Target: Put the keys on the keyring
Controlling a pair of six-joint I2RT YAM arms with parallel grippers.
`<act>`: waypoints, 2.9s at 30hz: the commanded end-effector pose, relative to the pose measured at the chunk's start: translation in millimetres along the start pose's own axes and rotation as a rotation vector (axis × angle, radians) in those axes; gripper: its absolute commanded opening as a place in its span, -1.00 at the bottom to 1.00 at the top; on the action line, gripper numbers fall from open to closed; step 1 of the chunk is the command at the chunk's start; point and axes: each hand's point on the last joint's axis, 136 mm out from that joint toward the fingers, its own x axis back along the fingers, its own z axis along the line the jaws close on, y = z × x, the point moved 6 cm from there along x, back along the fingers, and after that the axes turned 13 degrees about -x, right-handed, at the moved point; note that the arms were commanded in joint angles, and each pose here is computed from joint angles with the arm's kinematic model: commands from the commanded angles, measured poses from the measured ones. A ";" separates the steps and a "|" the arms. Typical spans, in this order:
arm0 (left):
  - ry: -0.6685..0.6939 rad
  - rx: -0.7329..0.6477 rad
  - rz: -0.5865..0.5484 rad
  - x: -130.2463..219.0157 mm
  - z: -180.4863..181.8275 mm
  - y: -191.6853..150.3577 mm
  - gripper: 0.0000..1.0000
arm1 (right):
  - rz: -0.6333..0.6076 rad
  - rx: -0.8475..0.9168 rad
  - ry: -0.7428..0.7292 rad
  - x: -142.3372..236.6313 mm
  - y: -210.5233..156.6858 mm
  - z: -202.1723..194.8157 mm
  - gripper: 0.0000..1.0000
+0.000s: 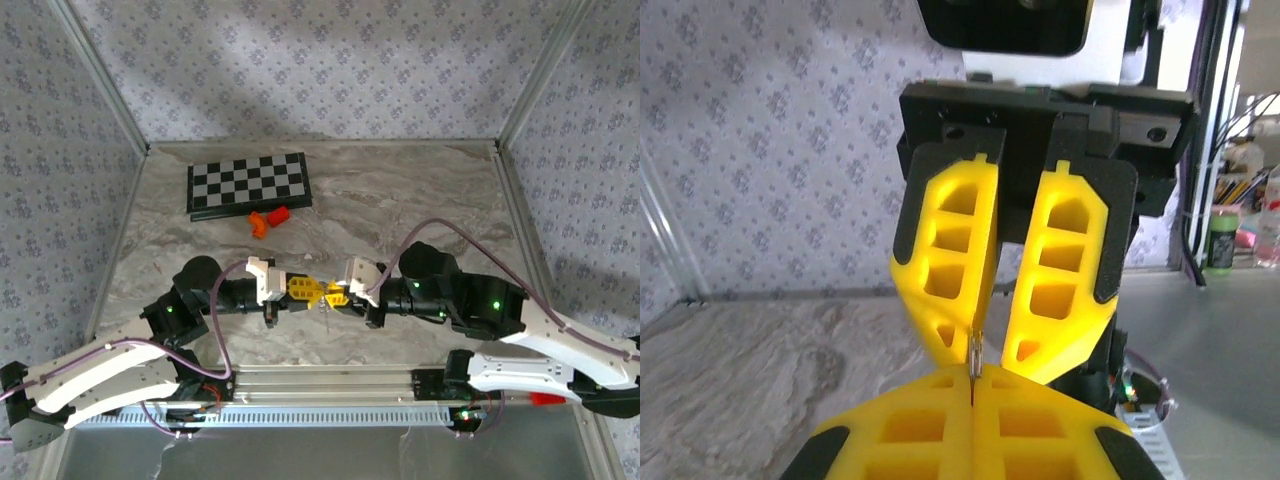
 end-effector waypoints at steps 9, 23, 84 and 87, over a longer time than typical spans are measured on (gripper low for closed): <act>-0.022 -0.013 -0.112 -1.6 -0.1 19.3 -1.00 | -0.082 -0.011 0.015 5.5 9.3 1.3 -1.00; 0.014 -0.083 0.258 1.3 8.8 -8.2 -0.80 | 0.289 0.045 -0.016 -15.8 -5.2 -2.5 -1.00; -0.043 0.015 -0.203 -1.2 -2.0 28.6 -1.00 | -0.139 -0.053 0.006 14.6 -7.4 1.7 -0.58; -0.045 0.017 -0.204 -1.5 -2.3 27.6 -1.00 | -0.141 -0.055 0.008 13.6 -8.1 1.8 -0.74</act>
